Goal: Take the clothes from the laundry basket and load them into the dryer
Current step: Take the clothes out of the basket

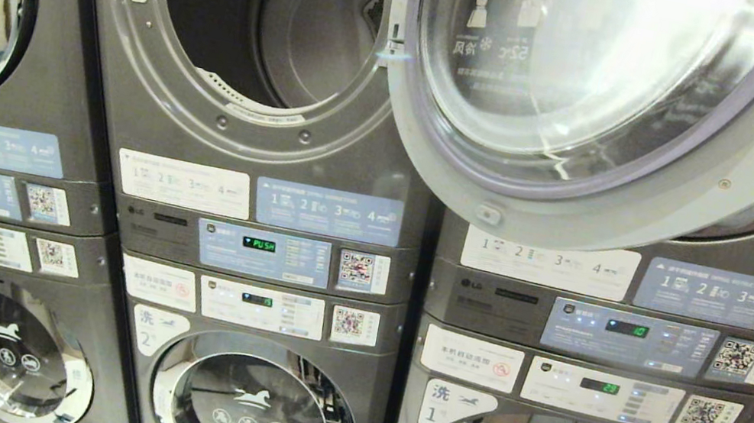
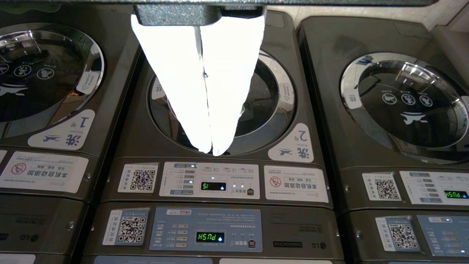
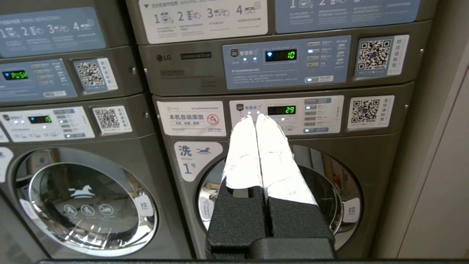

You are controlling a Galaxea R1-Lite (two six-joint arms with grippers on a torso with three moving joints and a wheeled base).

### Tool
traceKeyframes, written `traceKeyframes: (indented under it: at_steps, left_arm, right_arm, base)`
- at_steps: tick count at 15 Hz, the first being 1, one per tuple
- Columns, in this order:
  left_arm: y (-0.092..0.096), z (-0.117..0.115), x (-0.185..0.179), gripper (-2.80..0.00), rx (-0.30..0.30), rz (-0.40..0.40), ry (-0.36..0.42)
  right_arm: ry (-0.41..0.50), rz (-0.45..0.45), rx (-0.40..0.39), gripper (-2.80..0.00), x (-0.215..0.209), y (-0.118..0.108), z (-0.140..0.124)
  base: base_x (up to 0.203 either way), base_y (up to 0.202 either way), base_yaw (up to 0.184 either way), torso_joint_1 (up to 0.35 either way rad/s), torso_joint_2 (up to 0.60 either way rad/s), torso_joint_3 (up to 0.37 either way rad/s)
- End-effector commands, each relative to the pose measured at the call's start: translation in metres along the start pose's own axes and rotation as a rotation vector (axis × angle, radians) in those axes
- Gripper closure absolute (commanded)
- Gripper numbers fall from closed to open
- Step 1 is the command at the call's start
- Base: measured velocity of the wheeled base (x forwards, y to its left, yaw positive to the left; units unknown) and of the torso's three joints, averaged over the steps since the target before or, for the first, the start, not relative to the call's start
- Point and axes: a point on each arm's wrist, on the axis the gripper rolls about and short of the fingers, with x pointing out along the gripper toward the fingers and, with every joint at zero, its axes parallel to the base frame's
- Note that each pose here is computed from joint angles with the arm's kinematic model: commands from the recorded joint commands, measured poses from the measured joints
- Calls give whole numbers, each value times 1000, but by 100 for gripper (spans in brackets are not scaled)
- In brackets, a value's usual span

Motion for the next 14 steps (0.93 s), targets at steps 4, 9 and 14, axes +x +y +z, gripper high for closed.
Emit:
traceKeyframes:
  at_steps: [4, 9, 14]
  left_arm:
    - [0, 0, 0, 0, 1, -1, 0]
    - [0, 0, 0, 0, -4, 2, 0]
    - [0, 0, 0, 0, -2, 1, -7]
  right_arm:
    - [5, 1, -12, 0, 0, 0, -2]
    - [6, 0, -11, 0, 0, 0, -2]
    - [6, -1, -4, 0, 0, 0, -2]
  base:
    - [0, 0, 0, -80, 174, 88]
    - [0, 0, 0, -94, 207, 106]
    - [0, 0, 0, -136, 292, 158]
